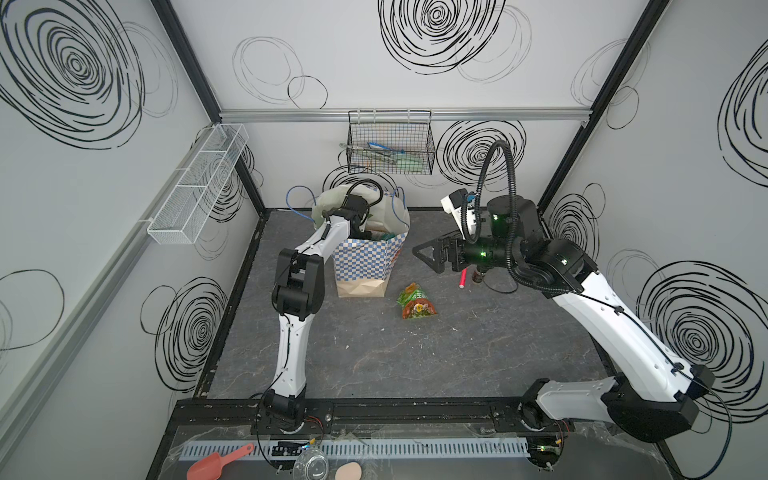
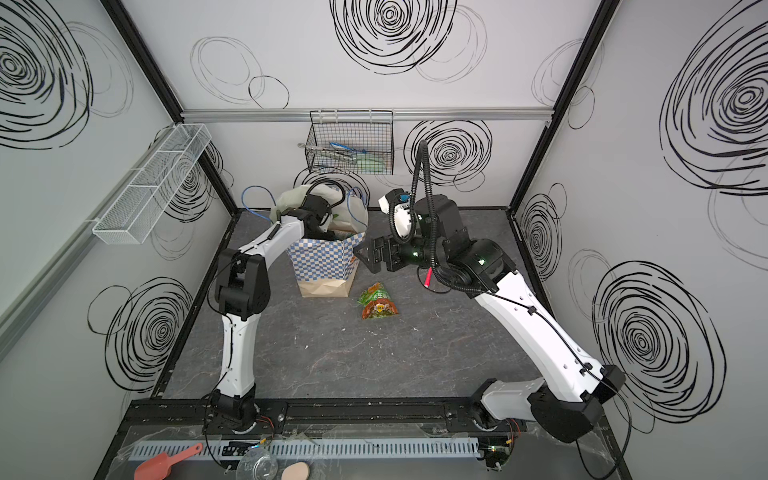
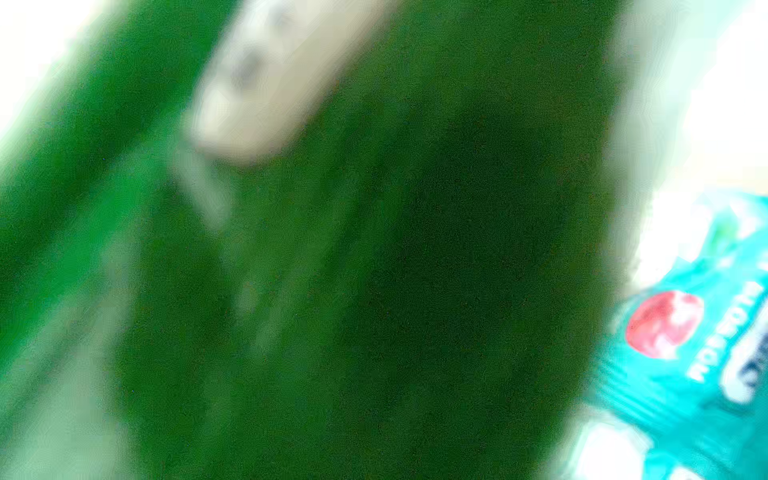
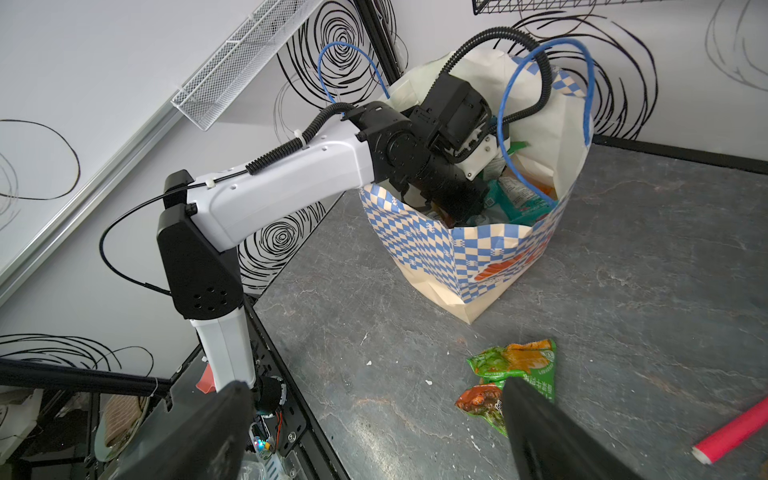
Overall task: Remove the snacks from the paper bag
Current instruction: 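Grasp the teal candy packet in the bag with left gripper while right gripper hovers, then lift the teal candy packet out of the bag with the left gripper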
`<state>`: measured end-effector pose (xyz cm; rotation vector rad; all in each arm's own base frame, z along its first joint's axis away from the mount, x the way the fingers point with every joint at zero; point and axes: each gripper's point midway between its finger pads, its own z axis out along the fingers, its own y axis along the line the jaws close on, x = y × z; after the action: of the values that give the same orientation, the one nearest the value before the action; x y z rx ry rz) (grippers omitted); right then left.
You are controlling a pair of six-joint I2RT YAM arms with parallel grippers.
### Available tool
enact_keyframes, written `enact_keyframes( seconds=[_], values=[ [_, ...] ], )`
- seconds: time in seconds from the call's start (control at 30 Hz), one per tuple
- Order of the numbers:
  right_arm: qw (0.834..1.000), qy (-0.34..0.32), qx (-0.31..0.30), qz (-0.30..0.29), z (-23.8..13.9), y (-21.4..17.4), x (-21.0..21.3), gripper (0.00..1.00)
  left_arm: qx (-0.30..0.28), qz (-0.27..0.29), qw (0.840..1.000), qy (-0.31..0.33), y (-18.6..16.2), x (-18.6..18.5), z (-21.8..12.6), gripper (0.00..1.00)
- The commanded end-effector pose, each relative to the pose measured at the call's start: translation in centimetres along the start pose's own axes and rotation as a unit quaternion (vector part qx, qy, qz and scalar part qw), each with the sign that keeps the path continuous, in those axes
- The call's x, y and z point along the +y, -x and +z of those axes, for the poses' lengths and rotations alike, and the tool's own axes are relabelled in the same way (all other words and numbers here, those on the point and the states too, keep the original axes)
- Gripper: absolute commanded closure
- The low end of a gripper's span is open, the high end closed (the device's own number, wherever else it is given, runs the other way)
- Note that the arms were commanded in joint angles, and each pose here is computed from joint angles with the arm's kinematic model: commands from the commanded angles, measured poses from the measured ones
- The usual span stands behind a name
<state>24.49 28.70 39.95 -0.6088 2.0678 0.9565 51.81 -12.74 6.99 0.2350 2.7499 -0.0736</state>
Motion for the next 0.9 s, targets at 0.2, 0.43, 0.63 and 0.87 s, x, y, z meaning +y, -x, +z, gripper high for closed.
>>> enact_keyframes(
  seconds=[0.2,0.43,0.63,0.87],
  values=[
    [0.999,0.004,-0.032,-0.006,-1.7,0.9,0.9,0.03,-0.030,-0.024,0.999,-0.008,1.2,0.5,-7.2,1.00],
    [0.999,0.003,-0.043,-0.005,-2.1,0.9,1.0,0.03,-0.090,-0.032,0.995,-0.014,3.4,0.3,-12.2,1.00],
    [0.999,0.002,-0.050,-0.006,-2.3,1.1,1.0,0.03,-0.134,-0.037,0.990,-0.015,4.8,0.4,-16.2,1.00],
    [0.999,0.001,-0.052,-0.003,-2.5,1.1,1.1,0.03,-0.199,-0.037,0.979,-0.036,6.0,-0.2,-22.1,1.00]
  ],
)
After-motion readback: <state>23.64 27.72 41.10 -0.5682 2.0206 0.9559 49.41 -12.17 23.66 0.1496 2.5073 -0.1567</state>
